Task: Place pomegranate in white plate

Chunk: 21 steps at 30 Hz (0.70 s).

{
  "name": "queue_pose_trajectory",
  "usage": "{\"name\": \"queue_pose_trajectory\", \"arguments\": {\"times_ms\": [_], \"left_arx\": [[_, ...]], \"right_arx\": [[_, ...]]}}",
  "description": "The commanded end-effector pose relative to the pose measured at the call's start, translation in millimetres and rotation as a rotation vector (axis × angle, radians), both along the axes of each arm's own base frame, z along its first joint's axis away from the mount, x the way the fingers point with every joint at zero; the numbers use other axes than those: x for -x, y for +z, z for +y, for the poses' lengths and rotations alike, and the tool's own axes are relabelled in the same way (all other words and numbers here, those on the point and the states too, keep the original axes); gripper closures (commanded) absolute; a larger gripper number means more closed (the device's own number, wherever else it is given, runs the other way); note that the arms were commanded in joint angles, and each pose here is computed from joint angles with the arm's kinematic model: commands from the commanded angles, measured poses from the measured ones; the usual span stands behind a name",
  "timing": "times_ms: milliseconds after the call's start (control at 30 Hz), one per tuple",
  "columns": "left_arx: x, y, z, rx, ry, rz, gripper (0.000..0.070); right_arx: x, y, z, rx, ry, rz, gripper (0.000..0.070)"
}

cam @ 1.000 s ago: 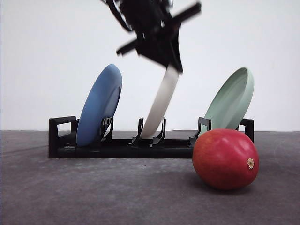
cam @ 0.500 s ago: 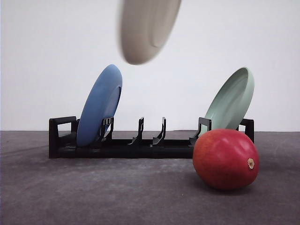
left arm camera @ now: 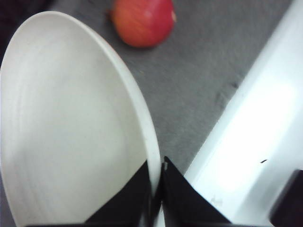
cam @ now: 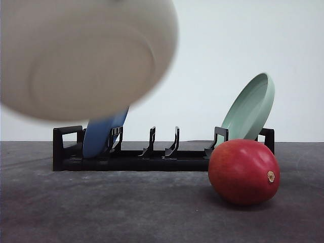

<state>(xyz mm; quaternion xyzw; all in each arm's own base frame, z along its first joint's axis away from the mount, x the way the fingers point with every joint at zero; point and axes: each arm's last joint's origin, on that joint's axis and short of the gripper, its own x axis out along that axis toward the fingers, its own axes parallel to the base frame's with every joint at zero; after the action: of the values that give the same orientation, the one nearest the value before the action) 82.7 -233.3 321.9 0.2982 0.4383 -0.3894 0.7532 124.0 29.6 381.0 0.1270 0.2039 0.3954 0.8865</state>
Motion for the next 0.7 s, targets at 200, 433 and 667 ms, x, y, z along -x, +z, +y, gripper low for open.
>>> {"name": "queue_pose_trajectory", "arguments": {"times_ms": [200, 433, 667], "left_arx": [[2.7, -86.6, -24.7, -0.164, 0.011, -0.021, 0.0697], [-4.1, -131.6, -47.6, -0.226, 0.023, -0.036, 0.0697], [-5.6, -145.1, -53.4, -0.244, 0.048, -0.02, 0.0588]], "right_arx": [[1.0, 3.1, 0.5, -0.005, 0.002, 0.008, 0.0067], [0.9, 3.1, 0.5, -0.005, 0.002, 0.008, 0.0067], [1.3, 2.3, 0.4, -0.004, 0.002, 0.018, 0.0067]]}}
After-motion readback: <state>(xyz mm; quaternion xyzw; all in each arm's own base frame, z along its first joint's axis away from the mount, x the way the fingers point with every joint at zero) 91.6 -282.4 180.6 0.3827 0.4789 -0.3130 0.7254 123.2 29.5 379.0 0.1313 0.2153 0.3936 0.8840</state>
